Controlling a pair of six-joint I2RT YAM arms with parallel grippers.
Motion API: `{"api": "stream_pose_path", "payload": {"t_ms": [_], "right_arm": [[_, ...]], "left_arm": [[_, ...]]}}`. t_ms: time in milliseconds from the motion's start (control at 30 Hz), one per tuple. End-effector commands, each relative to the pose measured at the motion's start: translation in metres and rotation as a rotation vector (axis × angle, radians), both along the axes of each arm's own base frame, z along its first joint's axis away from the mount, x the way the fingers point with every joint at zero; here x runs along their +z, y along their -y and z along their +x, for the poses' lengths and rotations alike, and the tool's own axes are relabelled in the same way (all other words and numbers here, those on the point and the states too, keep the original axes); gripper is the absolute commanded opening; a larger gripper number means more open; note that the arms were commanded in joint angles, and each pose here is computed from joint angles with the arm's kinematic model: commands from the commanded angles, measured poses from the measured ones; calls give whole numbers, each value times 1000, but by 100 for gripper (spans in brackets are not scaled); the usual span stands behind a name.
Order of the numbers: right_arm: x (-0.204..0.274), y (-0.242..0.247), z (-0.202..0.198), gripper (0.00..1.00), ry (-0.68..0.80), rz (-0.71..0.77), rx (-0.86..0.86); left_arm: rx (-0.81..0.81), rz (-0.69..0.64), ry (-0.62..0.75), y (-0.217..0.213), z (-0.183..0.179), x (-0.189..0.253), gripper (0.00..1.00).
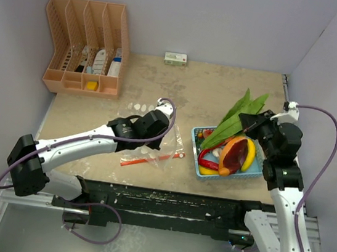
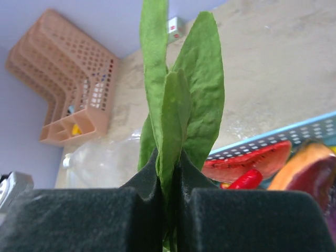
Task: Place the food in the zip-top bag and seal the zipper
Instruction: Pick up the fake vegetable from the bin, then place the fake vegetable in the zipper food storage bag.
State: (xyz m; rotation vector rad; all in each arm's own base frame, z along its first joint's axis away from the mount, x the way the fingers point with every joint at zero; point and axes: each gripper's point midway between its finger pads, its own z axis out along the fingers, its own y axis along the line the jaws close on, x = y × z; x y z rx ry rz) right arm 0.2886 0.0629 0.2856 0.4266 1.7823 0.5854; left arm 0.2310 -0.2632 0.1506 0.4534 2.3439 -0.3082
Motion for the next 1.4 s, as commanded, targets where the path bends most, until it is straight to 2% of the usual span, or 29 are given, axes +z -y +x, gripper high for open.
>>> {"api": "stream_pose_path", "payload": {"t_ms": [0, 467, 733, 1000, 1367], "right_arm": [[38, -26, -6, 0, 179, 33, 148], [97, -51, -26, 0, 416, 43, 290], [108, -54, -22, 0, 517, 4, 282], [110, -88, 2, 0, 523, -16, 319], [90, -89, 19, 0, 519, -92, 256]], "left_arm": [[-8, -121, 0, 21, 2, 38, 0], [-54, -125, -63, 62, 30, 31, 0], [-100, -174, -97, 79, 47, 53, 0], [-118, -207, -125, 85, 48, 57, 0], [-140, -260, -119, 89, 43, 76, 0]]}}
